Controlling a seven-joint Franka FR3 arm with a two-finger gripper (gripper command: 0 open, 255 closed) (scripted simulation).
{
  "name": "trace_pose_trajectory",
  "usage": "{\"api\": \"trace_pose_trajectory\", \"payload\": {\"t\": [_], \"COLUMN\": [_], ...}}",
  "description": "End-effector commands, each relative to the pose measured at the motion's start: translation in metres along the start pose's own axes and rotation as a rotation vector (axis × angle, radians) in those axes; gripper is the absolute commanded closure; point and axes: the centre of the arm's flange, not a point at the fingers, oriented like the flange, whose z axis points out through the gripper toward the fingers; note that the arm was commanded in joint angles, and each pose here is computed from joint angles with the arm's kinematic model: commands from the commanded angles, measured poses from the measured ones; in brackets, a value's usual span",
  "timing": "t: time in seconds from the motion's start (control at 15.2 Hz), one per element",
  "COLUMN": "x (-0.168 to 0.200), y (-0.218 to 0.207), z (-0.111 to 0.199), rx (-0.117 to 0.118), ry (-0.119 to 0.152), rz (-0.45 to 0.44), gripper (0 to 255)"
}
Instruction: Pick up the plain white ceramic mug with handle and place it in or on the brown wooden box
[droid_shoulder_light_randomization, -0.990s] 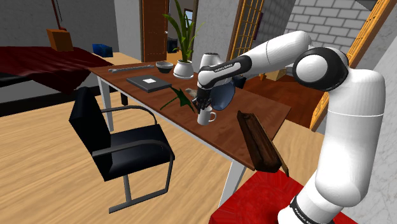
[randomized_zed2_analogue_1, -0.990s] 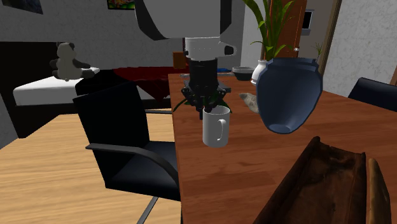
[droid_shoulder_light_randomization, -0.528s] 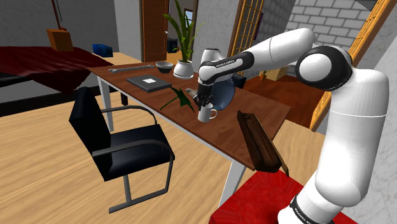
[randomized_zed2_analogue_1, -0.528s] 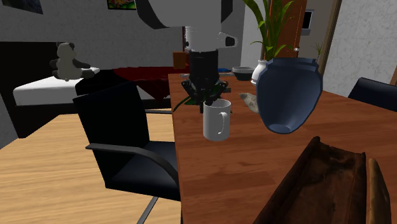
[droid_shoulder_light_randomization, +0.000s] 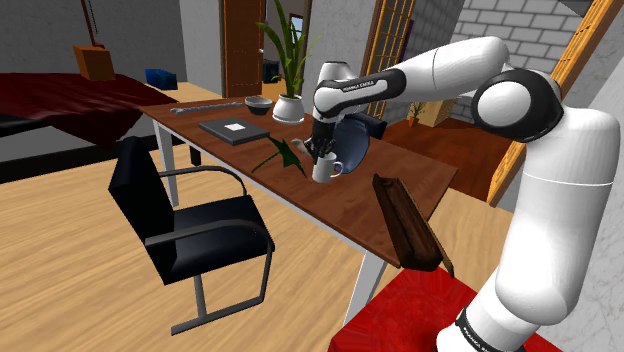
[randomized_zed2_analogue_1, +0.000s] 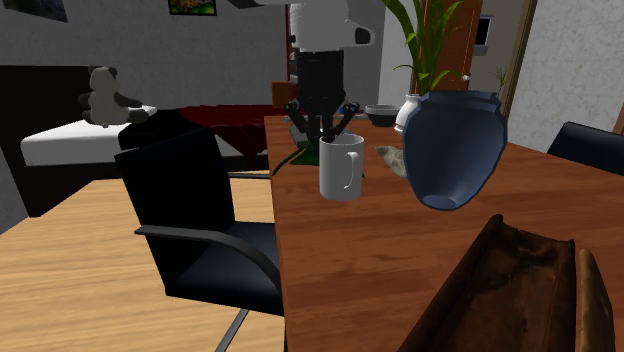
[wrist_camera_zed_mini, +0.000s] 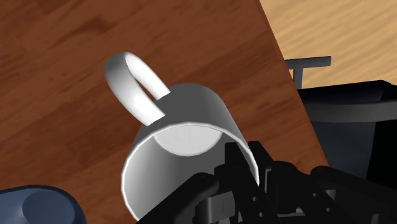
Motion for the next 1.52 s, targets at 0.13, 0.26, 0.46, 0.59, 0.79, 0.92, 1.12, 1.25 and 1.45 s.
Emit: {"api": "trace_pose_trajectory", "payload": {"t": [0.13, 0.26, 0.46, 0.59, 0.79, 0.92, 1.12, 1.25, 1.45], "x": [0.001, 0.002, 0.003, 0.004, 0.005, 0.006, 0.007, 0.007, -0.022], "y": [0.000, 0.000, 0.000, 0.000, 0.001, 0.001, 0.001, 0.001, 0.027], "z": [-0.021, -0.032, -0.048, -0.058, -0.074, -0.084, -0.100, -0.108, -0.113], "rx": [0.000, 0.000, 0.000, 0.000, 0.000, 0.000, 0.000, 0.000, 0.000], "ry": [0.000, 0.000, 0.000, 0.000, 0.000, 0.000, 0.000, 0.000, 0.000], "rz": [0.000, 0.000, 0.000, 0.000, 0.000, 0.000, 0.000, 0.000, 0.000], "gripper": [255, 255, 255, 255, 255, 255, 255, 255, 255]}}
